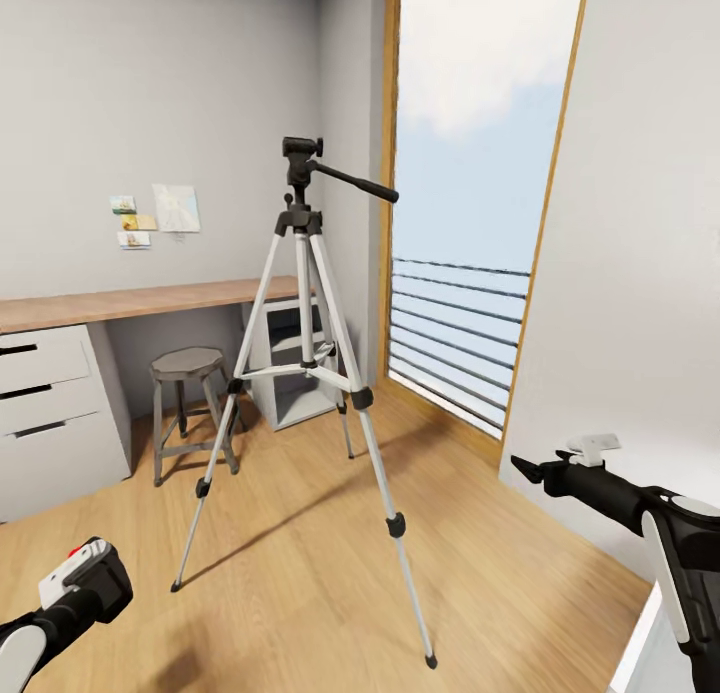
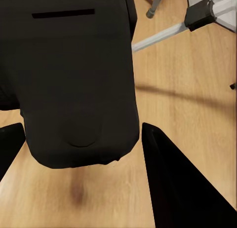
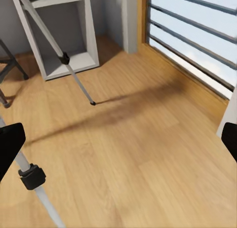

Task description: Attach the digital camera to the camera tripod in the bedroom.

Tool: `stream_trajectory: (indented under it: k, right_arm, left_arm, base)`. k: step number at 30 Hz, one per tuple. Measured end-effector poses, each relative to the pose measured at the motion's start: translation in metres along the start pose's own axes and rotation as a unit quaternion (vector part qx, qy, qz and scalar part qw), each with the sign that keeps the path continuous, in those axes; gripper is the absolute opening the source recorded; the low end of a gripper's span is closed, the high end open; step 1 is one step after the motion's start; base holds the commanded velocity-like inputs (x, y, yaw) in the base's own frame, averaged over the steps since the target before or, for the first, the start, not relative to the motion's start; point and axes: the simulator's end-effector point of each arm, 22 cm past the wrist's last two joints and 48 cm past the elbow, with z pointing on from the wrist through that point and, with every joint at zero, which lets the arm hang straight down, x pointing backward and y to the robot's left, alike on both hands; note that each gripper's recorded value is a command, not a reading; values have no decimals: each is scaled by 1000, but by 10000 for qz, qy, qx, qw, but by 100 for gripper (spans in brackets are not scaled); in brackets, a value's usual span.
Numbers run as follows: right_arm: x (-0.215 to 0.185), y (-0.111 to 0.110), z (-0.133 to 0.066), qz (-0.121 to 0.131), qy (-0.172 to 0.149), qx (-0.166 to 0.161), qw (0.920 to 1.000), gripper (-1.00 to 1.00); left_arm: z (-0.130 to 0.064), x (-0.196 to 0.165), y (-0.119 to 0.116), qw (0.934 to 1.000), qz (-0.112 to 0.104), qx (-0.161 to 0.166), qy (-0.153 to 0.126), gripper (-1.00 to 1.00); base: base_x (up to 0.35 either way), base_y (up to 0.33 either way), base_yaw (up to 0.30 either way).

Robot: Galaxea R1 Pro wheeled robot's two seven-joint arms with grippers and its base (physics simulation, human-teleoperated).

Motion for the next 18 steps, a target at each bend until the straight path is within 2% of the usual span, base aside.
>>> stream_trajectory:
  k: [18]
  right_arm:
    - [-33,7,-24,-79,-336,-16,9994,100]
  left_arm:
    - [-20,-22,-14,9994,-60,235,-261,-100]
  base:
    - [0,0,0]
